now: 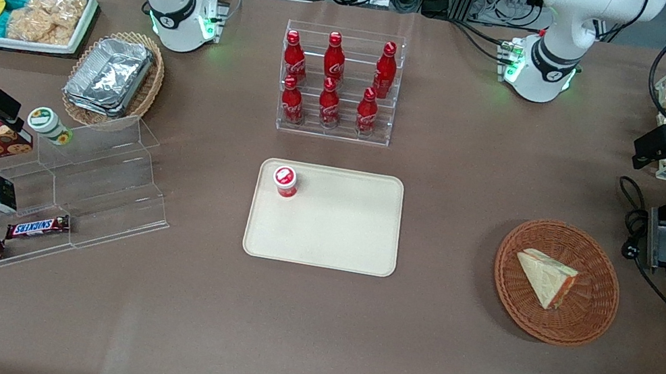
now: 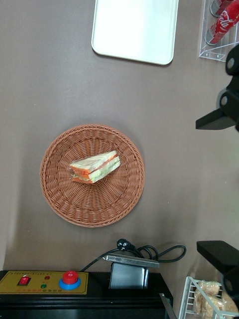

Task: Place sandwich from basket to tray
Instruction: 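Move the left gripper down over the wrapped sandwich in the wicker basket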

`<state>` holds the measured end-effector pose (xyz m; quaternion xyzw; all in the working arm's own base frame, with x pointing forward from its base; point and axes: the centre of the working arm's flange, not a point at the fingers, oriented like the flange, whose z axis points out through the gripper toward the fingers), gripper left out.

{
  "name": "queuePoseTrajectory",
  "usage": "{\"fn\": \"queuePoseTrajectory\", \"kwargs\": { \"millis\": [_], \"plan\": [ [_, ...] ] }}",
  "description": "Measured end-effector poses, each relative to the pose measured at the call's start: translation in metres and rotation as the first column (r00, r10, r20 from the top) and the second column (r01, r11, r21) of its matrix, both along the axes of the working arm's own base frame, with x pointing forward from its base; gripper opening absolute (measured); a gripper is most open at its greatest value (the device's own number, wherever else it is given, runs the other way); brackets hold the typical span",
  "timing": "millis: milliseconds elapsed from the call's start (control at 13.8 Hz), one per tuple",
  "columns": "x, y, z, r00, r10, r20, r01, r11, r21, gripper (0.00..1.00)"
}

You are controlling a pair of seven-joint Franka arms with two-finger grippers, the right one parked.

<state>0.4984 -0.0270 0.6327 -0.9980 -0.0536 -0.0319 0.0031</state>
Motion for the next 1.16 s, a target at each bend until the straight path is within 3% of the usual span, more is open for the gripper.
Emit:
{"fn": "queuePoseTrajectory", "kwargs": {
  "millis": [436,727,1164],
  "plan": [
    [0.003,0.003,-0.008,1.000,0.003,-0.018,-0.003,1.000,0.000,1.00],
    [0.031,0.037,-0.064,0.989,0.089,-0.115,-0.092,0.996,-0.013,1.00],
    [0.089,0.077,-0.181,0.963,0.202,-0.178,-0.226,0.966,-0.128,1.00]
  ]
}}
